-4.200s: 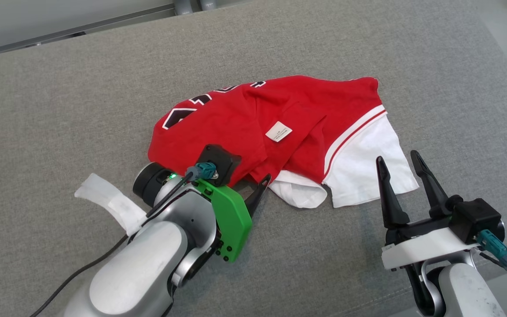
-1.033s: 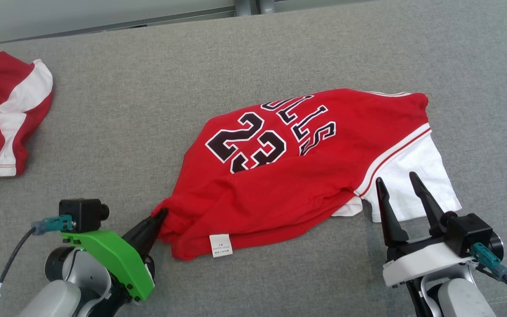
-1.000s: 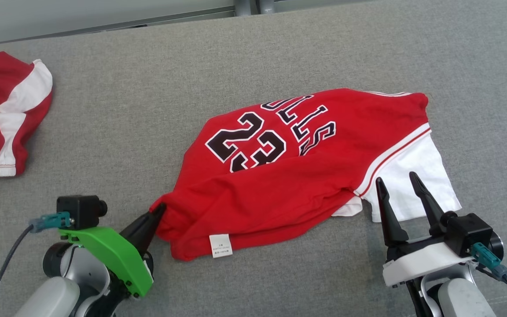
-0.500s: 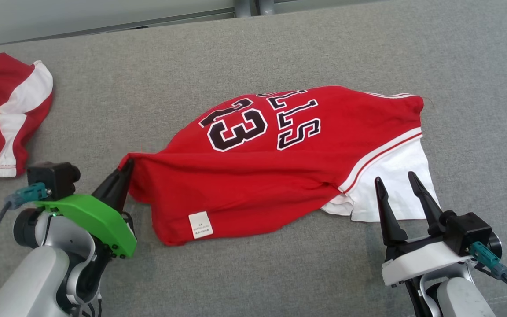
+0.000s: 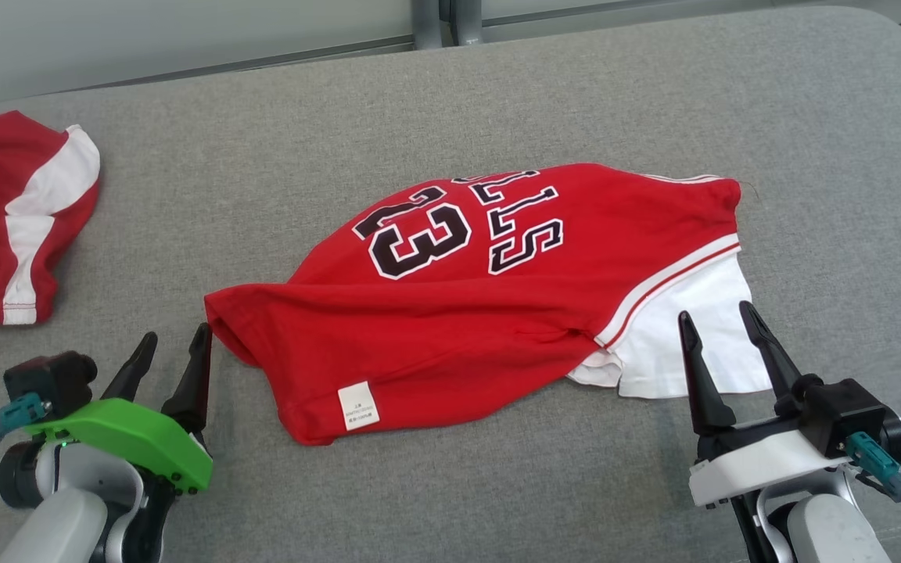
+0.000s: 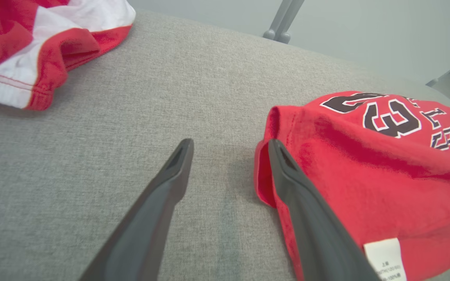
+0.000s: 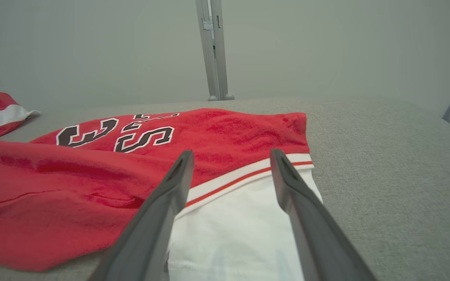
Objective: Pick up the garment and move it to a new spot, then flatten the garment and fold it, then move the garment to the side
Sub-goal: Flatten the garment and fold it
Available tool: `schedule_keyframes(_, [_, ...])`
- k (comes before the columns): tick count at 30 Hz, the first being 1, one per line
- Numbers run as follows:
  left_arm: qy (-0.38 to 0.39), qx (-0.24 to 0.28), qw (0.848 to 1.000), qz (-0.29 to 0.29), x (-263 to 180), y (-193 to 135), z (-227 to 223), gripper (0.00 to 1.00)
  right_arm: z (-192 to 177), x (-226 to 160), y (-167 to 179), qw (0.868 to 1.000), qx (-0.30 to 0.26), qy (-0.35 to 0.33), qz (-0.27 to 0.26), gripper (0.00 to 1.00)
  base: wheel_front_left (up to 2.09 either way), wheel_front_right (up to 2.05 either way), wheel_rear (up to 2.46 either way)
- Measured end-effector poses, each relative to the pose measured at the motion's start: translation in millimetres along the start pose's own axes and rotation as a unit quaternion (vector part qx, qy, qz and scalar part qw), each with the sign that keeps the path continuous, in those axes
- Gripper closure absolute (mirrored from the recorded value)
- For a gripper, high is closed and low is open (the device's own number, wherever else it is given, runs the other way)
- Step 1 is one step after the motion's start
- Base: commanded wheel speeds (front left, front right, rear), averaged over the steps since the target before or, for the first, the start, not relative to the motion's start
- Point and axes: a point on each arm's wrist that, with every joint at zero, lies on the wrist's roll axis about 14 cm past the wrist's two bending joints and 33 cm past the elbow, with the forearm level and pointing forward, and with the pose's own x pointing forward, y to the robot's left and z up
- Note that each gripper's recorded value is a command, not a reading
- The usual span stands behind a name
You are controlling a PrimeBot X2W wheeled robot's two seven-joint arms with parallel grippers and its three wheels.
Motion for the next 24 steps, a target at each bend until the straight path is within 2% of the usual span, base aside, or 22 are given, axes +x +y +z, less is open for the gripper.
schedule_keyframes(6, [-0.080,-0.017,0.996,0.025,-32,1,17,0.00,21,-5,-9,0.999,-0.023,-0.029,-0.008,0.00,0.00,0.00,0.00])
schedule_keyframes(13, [-0.121,0.019,0.991,0.050,-71,5,13,0.00,47,-10,-17,0.996,-0.052,-0.066,-0.012,0.00,0.00,0.00,0.00])
schedule_keyframes(19, [-0.133,0.048,0.988,0.058,-91,14,11,0.00,53,-16,-14,0.996,-0.059,-0.074,-0.008,0.00,0.00,0.00,0.00])
schedule_keyframes(24, [-0.179,0.075,0.979,0.063,-110,19,27,0.00,54,-22,-9,0.995,-0.060,-0.075,-0.002,0.00,0.00,0.00,0.00])
